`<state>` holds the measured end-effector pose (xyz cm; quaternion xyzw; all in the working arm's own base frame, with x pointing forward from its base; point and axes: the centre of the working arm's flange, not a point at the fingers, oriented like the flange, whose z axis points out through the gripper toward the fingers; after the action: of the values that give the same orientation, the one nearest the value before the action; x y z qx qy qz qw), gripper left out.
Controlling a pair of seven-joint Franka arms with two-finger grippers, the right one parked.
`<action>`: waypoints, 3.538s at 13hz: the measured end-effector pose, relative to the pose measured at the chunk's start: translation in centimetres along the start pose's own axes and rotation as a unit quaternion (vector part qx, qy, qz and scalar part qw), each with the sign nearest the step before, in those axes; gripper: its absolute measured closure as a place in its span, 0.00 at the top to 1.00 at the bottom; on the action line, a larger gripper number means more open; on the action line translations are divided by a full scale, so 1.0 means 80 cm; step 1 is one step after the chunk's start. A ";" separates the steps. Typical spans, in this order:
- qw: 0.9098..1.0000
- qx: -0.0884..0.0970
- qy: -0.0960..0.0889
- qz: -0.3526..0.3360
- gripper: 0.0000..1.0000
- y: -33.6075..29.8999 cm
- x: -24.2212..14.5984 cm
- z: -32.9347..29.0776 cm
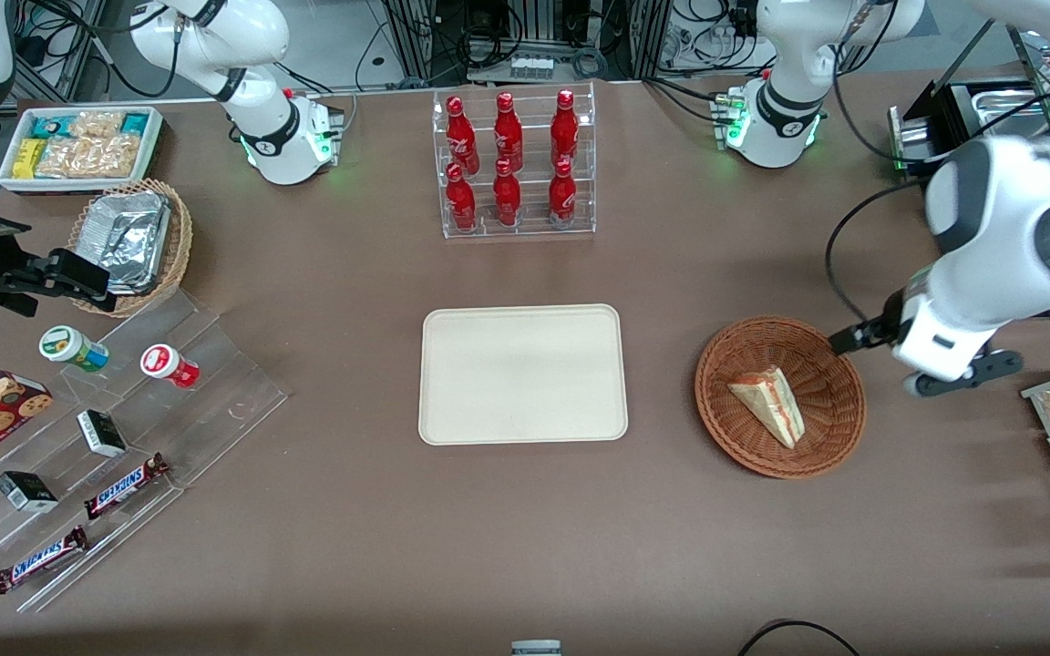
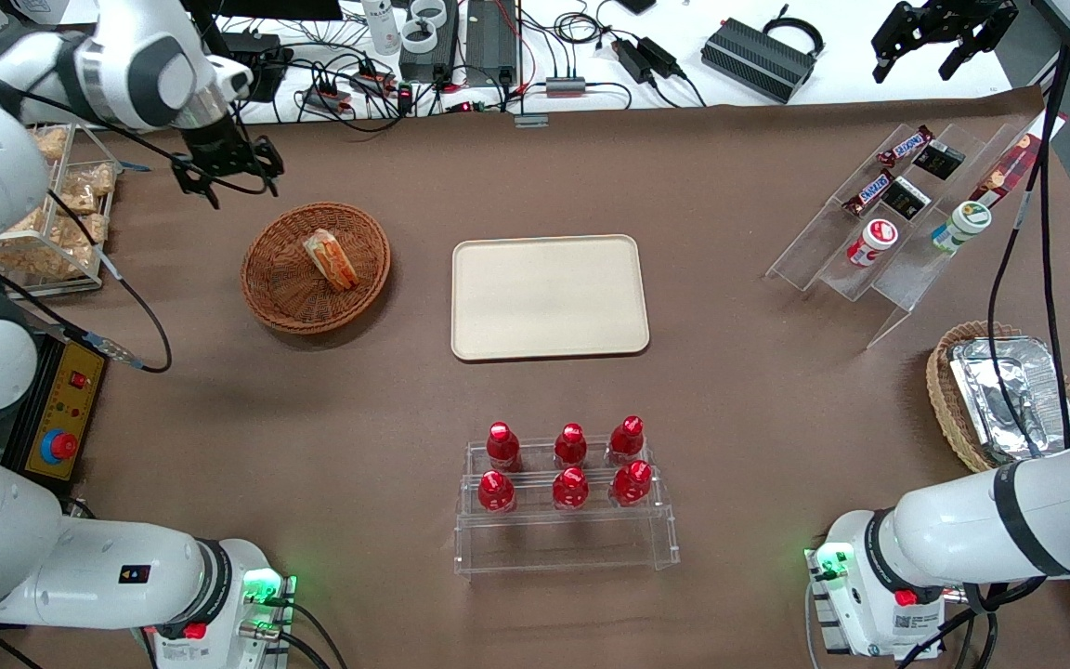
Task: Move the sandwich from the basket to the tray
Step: 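Move the left gripper over the wrapped sandwich in the wicker basket, then lower the left gripper and close it on the wrapped sandwich, then lift the sandwich and carry it with the left gripper to the tray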
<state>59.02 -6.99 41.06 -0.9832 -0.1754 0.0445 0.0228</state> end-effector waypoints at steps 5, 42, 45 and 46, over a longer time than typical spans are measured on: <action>0.992 -0.021 0.034 -0.119 1.00 0.092 -0.018 0.084; 0.994 0.007 0.046 -0.099 0.13 0.218 -0.099 -0.032; 0.997 0.010 0.047 -0.067 0.13 0.307 -0.153 0.012; 0.997 0.008 0.051 -0.053 0.13 0.335 -0.164 0.025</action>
<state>55.72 -36.60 38.46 -0.9734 -0.2254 -0.0058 0.0420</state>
